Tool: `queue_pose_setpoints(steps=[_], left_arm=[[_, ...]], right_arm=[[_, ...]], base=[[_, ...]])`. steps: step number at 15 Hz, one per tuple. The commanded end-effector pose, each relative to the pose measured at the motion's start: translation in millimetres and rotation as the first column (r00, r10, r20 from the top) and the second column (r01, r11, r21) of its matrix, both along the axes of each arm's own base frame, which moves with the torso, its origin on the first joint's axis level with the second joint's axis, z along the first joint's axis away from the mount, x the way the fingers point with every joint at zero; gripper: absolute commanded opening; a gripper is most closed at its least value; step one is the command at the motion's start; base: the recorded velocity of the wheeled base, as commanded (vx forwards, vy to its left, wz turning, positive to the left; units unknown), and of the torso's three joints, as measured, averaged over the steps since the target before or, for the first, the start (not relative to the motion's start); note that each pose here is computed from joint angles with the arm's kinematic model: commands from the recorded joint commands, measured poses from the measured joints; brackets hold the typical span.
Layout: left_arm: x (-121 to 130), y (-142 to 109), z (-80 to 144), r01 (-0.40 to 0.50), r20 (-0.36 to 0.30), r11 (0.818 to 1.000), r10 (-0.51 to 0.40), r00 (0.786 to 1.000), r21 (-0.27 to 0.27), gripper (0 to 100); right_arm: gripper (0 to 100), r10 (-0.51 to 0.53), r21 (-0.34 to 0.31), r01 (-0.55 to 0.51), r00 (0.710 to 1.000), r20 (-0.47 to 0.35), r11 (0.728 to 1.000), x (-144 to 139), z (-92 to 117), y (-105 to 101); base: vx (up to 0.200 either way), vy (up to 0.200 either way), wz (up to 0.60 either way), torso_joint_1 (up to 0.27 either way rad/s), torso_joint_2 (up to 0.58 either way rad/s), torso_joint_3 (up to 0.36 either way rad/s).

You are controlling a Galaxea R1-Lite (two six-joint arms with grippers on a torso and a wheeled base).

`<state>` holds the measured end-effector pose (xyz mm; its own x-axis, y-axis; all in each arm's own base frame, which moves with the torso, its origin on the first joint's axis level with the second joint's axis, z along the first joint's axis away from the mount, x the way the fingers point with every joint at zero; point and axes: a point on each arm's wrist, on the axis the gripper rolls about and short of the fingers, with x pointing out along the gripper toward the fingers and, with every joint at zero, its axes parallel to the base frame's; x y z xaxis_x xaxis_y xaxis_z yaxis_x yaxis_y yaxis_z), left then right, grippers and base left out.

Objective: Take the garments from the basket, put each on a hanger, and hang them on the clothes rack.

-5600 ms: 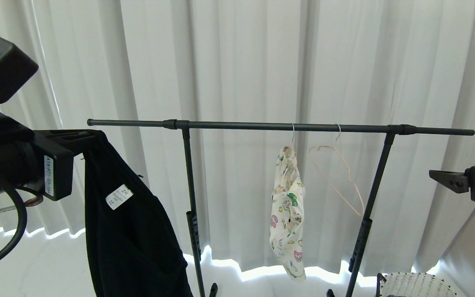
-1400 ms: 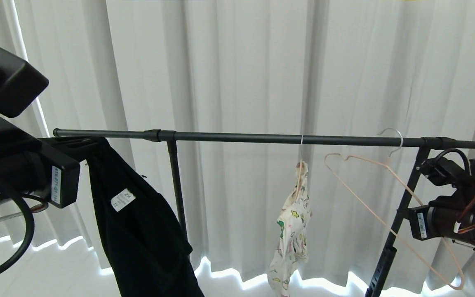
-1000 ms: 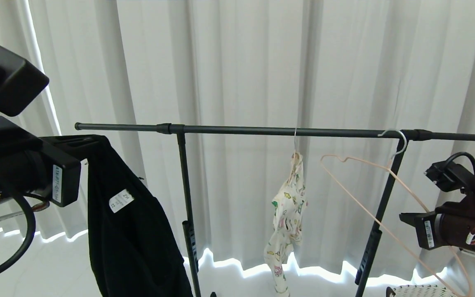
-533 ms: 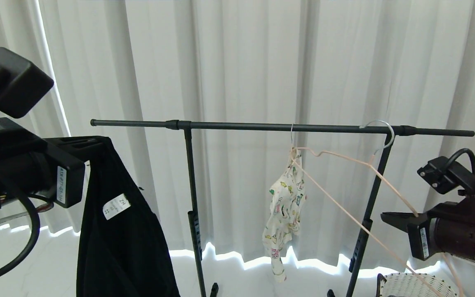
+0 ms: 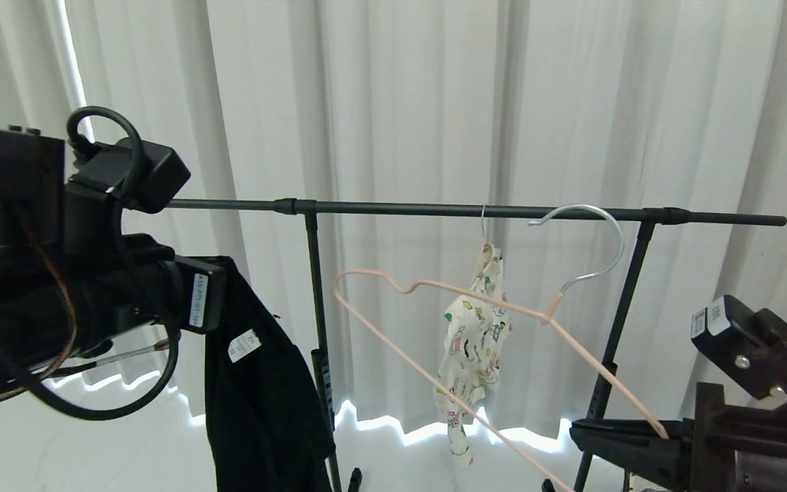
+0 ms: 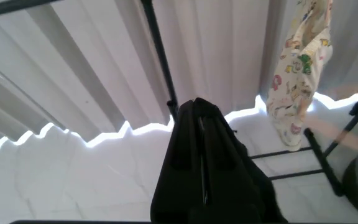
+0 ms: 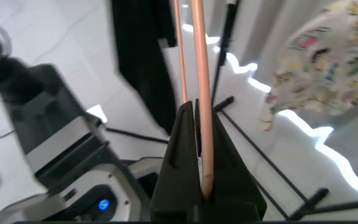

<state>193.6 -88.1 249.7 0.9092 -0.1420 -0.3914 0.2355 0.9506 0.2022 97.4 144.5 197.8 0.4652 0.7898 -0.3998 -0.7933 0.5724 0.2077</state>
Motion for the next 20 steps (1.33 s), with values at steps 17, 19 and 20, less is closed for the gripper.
queue_pose_setpoints(steps=[17,19,20], left_arm=[[16,-21,-10,-0.010,-0.067,0.996,0.004,0.998,-0.088,0],[16,-21,-10,-0.011,-0.066,0.996,0.005,0.998,-0.092,0],[16,-21,-10,-0.014,-0.068,0.995,0.007,0.998,-0.100,0]], right_arm=[[0,0.070,-0.037,-0.071,0.996,-0.052,0.997,15,-8,47],[0,0.067,-0.024,-0.068,0.997,-0.044,0.997,19,-9,52],[0,0.067,-0.018,-0.068,0.997,-0.039,0.998,21,-10,56]], base=[[0.000,0.000,0.00,0.000,0.00,0.000],[0.000,0.000,0.00,0.000,0.00,0.000],[0.000,0.000,0.00,0.000,0.00,0.000]])
